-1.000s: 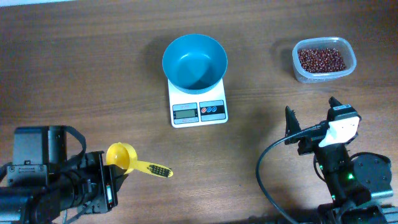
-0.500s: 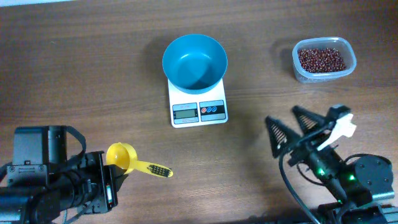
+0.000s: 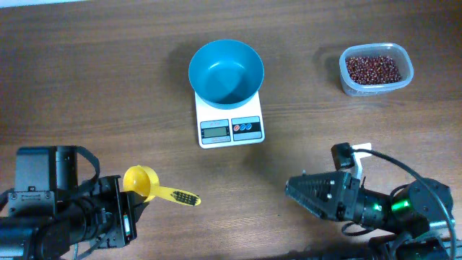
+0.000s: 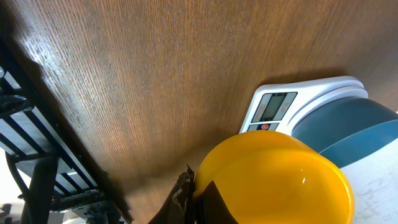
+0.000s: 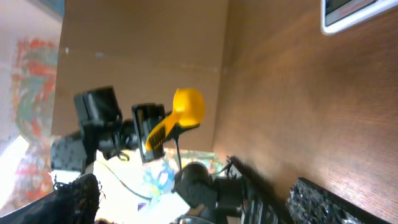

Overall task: Scoop item into bowl and weigh 50g on scale
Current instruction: 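Move the right gripper to the scoop handle and grasp it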

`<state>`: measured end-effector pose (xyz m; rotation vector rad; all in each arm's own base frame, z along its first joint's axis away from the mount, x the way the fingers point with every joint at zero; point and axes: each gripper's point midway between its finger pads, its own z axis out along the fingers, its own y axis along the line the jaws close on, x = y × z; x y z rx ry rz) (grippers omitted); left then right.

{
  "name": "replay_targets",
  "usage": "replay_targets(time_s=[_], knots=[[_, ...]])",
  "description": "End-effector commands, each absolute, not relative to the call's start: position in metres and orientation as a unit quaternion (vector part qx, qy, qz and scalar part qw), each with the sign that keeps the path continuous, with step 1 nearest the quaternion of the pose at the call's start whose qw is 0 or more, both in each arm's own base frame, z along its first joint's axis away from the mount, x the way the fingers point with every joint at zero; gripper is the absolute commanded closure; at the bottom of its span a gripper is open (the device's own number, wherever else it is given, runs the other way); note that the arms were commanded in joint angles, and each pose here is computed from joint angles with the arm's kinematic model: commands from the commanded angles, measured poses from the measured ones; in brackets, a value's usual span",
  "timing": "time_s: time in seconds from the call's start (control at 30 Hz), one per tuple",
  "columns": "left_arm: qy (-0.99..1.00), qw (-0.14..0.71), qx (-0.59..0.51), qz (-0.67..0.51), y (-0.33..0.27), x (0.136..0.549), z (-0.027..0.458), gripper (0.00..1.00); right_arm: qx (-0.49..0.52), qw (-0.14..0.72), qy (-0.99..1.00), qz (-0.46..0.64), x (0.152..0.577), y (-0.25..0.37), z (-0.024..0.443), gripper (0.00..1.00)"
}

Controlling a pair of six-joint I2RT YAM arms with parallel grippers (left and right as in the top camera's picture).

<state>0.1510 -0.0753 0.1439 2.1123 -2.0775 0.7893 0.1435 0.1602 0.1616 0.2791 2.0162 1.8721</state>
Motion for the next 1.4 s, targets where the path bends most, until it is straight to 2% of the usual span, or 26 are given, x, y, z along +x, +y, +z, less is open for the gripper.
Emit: replay_targets(time_s=[0.0,0.13,0.37,0.53,0.77,0.97,1.07,1.17,1.27,1.37], knots=[[-0.669,0.04,0.694,0.263,-0.076,0.152,0.147,1.0,0.102,0.264,0.72,0.634,0.163,0.15,0.157,0.01],[-0.669,0.035,0.701,0.247,-0.072,0.154,0.142,1.0,0.085,0.263,0.722,0.634,0.159,0.152,0.157,0.01],[-0.663,0.109,0.711,0.206,-0.082,0.159,0.123,1.0,0.135,0.168,0.738,0.639,0.155,0.157,0.14,0.01],[-0.665,0.122,0.704,0.218,-0.09,0.175,0.118,1.0,0.148,0.147,0.746,0.632,0.165,0.158,0.159,0.01],[-0.694,0.07,0.683,0.22,-0.101,0.191,0.116,1.0,0.088,0.149,0.789,0.59,0.179,0.182,0.165,0.01],[-0.685,0.067,0.697,0.202,-0.105,0.186,0.113,1.0,0.028,0.218,0.822,0.525,0.172,0.227,0.175,0.0],[-0.685,0.066,0.697,0.202,-0.105,0.186,0.113,1.0,0.015,0.247,0.827,0.505,0.164,0.24,0.174,0.06],[-0.685,0.065,0.697,0.201,-0.104,0.186,0.113,1.0,0.02,0.28,0.817,0.503,0.161,0.251,0.182,0.07],[-0.687,0.065,0.695,0.202,-0.104,0.186,0.113,1.0,0.026,0.27,0.817,0.51,0.158,0.262,0.18,0.09],[-0.705,0.067,0.677,0.2,-0.112,0.182,0.113,1.0,0.016,0.258,0.811,0.525,0.159,0.281,0.177,0.16]])
